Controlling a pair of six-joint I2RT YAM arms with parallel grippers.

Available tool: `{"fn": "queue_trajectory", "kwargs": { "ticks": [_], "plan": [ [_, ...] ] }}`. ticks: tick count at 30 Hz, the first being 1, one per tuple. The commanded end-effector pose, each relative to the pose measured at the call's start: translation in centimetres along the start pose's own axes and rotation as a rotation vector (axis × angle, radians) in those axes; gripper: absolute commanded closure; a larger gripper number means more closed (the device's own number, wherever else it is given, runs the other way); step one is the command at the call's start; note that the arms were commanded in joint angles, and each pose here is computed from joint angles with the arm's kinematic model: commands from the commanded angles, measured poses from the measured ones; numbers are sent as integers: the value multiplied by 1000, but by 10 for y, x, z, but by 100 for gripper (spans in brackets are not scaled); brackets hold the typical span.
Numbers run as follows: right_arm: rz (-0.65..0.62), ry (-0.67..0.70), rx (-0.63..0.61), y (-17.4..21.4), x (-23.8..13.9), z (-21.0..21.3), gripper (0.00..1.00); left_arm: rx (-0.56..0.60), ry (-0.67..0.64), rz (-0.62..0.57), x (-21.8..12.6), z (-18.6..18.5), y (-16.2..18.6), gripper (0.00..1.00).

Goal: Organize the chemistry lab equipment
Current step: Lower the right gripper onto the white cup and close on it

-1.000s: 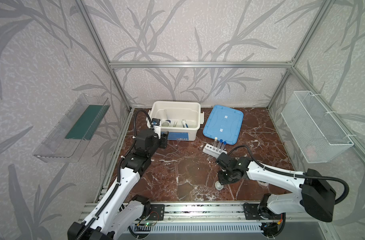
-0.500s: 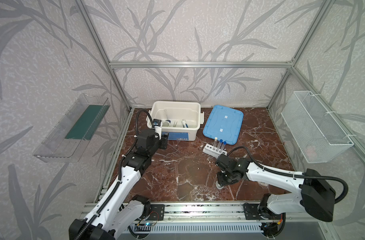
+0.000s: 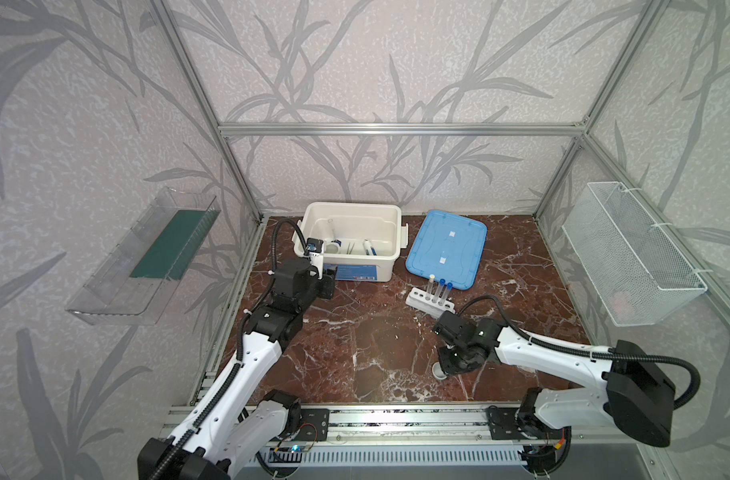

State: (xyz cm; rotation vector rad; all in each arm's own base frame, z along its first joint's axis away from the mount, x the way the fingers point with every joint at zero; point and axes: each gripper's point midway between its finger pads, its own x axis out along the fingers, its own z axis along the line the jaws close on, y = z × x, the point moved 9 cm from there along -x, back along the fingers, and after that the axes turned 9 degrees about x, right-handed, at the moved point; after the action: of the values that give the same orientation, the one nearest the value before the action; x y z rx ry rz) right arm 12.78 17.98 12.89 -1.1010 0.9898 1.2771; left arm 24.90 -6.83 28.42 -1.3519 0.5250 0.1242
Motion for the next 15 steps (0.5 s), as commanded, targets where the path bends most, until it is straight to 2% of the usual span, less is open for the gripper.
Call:
{"fn": "queue_trajectory", "kwargs": {
  "ticks": [1,15],
  "plan": [
    [18,16,4,4,4,-2,68,1,-8,-26,-5,3,-9,49],
    [26,23,2,4,8,0,79,2,-8,-23,-5,3,-9,49]
  ]
}}
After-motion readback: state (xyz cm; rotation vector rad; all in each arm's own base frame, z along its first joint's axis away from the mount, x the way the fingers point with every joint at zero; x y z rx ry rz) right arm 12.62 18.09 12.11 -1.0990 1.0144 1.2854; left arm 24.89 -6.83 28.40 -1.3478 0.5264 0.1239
